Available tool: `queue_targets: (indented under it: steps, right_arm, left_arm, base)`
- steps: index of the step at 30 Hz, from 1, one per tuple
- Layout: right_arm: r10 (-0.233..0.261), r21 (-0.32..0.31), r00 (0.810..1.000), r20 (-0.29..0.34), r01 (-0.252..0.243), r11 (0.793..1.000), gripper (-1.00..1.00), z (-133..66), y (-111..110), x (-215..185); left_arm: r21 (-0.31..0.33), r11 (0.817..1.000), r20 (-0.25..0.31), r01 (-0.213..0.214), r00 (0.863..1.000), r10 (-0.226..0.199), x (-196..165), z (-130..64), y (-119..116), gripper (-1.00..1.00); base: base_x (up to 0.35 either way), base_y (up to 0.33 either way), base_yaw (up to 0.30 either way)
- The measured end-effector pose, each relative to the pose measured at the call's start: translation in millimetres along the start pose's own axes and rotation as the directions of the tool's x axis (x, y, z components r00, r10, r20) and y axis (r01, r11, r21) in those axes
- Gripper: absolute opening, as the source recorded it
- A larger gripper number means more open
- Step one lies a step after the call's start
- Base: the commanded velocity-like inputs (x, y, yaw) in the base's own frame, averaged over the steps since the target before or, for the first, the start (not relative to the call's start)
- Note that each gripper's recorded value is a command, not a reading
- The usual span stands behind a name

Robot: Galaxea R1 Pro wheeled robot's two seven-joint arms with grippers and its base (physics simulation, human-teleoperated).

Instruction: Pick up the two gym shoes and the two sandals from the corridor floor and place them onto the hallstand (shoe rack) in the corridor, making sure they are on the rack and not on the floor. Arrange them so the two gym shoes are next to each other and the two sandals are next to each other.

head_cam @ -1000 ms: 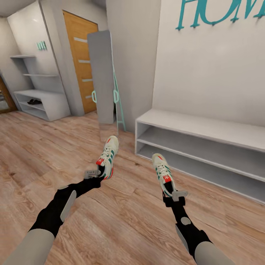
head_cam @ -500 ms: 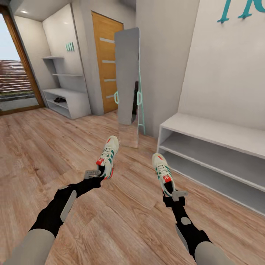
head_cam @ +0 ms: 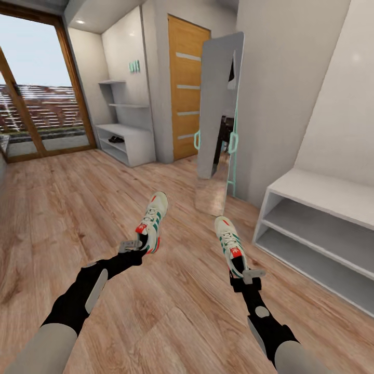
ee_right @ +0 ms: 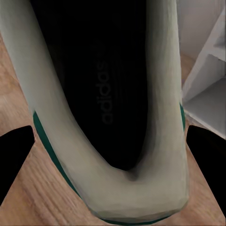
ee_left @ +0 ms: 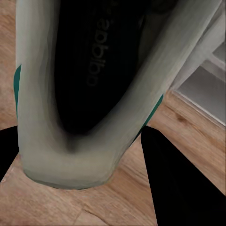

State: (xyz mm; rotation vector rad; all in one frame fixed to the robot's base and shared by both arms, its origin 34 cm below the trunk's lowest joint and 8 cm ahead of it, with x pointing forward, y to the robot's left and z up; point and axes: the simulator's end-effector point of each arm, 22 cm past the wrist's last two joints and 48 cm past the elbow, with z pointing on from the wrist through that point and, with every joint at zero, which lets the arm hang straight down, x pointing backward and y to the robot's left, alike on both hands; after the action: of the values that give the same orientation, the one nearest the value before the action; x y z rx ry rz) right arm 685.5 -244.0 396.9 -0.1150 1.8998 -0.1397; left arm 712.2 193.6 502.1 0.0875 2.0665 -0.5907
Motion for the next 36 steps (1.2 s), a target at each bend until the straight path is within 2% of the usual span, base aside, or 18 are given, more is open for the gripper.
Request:
queue_targets:
  steps: [11,21,36]
  right_arm:
    - [0.0,0.0,1.0,0.0,0.0,1.0,-1.0,0.0,-0.1,-0.1]
    - [0.0,0.0,1.0,-0.001,0.0,1.0,-1.0,0.1,0.2,0.9]
    - [-0.001,-0.002,1.0,-0.007,0.001,1.0,-1.0,0.5,1.0,4.5]
  left_arm:
    - [-0.021,1.0,-0.019,0.013,1.0,-0.013,10.4,0.6,9.1,-1.0]
    - [-0.122,0.992,0.003,0.039,0.999,-0.039,5.7,-5.1,39.4,-1.0]
    - [-0.128,0.991,0.001,0.046,0.999,-0.047,8.7,-3.8,42.0,-1.0]
  base:
    - [0.34,0.003,0.3]
    - [0.342,0.0,0.3]
    - [0.342,0.0,0.3]
